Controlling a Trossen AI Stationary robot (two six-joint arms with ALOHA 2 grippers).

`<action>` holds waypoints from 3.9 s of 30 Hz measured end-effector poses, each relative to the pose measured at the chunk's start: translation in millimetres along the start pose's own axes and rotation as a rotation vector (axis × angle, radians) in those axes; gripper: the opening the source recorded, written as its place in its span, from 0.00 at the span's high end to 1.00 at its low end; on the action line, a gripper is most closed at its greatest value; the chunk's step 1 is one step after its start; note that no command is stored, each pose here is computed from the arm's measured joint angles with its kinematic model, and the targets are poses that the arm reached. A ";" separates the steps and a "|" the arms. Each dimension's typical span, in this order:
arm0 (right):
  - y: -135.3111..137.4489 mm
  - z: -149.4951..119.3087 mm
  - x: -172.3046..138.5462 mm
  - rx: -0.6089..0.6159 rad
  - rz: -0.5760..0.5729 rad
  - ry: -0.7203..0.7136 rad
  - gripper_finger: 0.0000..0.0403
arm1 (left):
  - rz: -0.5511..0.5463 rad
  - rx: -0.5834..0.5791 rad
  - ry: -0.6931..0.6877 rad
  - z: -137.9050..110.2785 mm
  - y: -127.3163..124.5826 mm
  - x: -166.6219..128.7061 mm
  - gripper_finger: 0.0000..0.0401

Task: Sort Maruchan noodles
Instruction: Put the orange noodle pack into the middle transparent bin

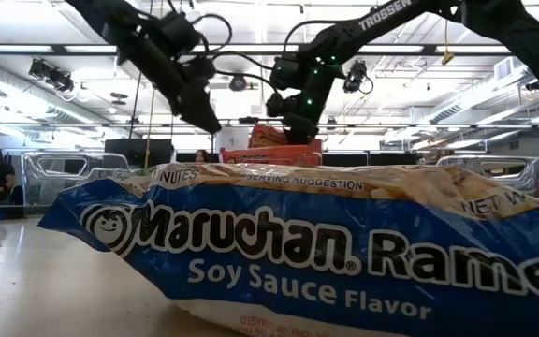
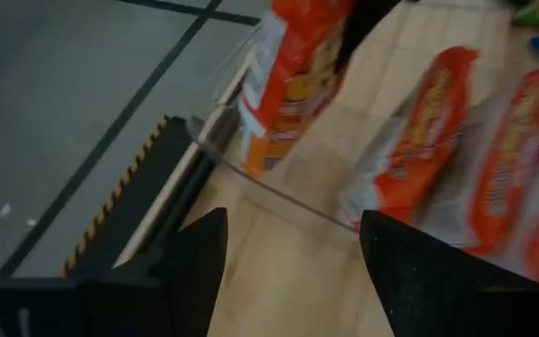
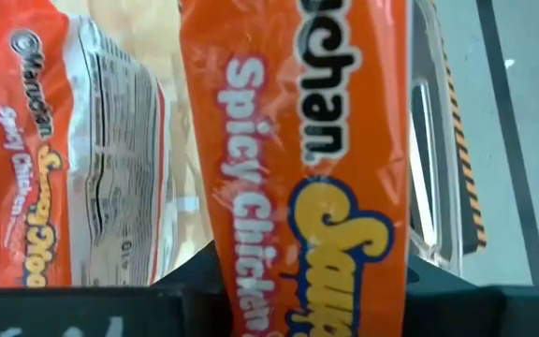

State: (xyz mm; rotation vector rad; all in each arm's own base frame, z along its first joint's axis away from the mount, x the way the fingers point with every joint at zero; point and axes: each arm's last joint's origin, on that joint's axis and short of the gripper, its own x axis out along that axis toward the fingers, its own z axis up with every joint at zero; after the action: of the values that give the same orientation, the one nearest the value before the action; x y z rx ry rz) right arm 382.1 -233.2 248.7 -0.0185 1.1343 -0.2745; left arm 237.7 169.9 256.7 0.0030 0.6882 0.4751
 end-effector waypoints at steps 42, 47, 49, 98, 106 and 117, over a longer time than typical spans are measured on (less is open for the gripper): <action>28.5 -13.4 48.7 -0.122 0.376 0.177 0.67 | -0.075 -0.052 -0.211 -67.9 -198.0 70.6 0.42; 31.0 -13.6 48.3 -0.150 0.396 0.175 0.67 | -0.092 -0.049 -0.215 -66.8 -199.5 70.0 0.42; 29.8 -13.3 48.8 -0.144 0.390 0.169 0.66 | -0.086 -0.044 -0.215 -67.5 -202.2 68.7 0.42; 27.8 17.4 1.0 -0.097 0.297 0.142 0.48 | 0.034 -0.057 0.076 -56.7 -140.8 -6.9 0.42; 39.6 20.7 0.6 -0.120 0.318 0.139 0.48 | 0.034 -0.051 0.115 -65.7 -131.3 -1.7 0.42; 47.9 23.3 0.3 -0.135 0.336 0.131 0.48 | 0.075 -0.036 0.118 -68.1 -121.6 20.2 0.42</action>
State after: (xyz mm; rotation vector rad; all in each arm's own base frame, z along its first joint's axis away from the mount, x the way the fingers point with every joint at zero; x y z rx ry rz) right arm 413.0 -189.8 251.1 0.0712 1.2636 0.1019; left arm 260.8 59.4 172.4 -0.0338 0.7970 0.5628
